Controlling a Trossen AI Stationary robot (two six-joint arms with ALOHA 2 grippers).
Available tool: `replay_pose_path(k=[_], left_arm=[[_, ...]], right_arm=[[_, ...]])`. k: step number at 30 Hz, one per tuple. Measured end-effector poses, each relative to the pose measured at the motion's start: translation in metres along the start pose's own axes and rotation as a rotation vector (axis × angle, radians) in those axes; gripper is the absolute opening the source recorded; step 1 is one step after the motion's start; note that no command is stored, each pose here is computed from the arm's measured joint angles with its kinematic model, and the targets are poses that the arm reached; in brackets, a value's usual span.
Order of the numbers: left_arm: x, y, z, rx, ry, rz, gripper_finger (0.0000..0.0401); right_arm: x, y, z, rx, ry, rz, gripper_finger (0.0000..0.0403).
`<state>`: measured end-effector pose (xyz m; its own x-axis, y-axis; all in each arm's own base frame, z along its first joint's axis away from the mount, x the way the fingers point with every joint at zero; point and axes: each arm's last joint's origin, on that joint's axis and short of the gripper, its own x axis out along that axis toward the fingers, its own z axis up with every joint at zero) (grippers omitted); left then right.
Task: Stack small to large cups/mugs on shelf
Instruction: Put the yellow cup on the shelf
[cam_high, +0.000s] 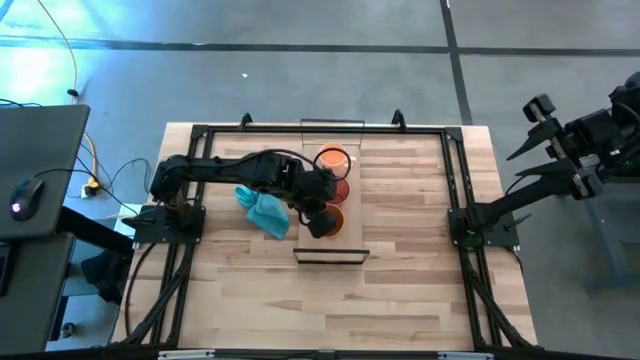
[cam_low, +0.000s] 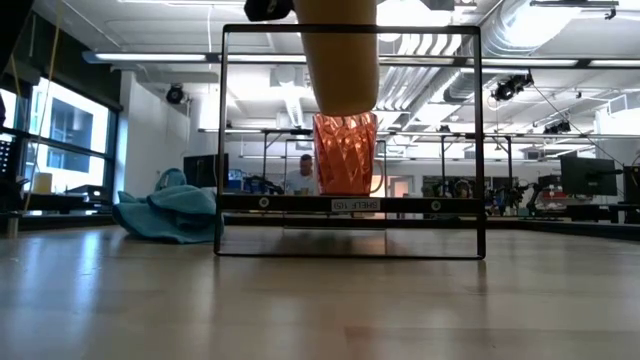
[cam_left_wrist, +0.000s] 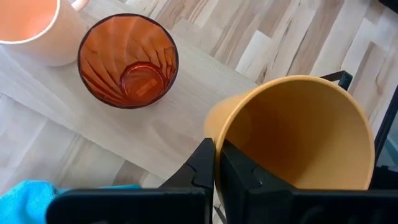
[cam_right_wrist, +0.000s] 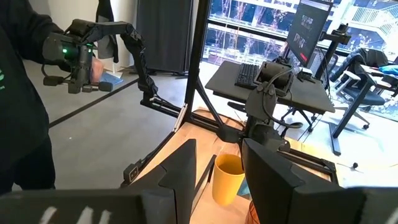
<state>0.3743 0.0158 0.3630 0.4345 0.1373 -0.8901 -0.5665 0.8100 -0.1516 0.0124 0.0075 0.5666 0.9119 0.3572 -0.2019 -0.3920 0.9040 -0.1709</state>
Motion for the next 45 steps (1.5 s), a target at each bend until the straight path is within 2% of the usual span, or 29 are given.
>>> replay_pose_path(k=[45], left_arm=[[0.072, -0.014, 0.001, 0.022, 0.151, 0.032, 0.0000]], right_arm=[[0.000, 0.000, -0.001, 0.012, 0.006, 0.002, 0.0124]])
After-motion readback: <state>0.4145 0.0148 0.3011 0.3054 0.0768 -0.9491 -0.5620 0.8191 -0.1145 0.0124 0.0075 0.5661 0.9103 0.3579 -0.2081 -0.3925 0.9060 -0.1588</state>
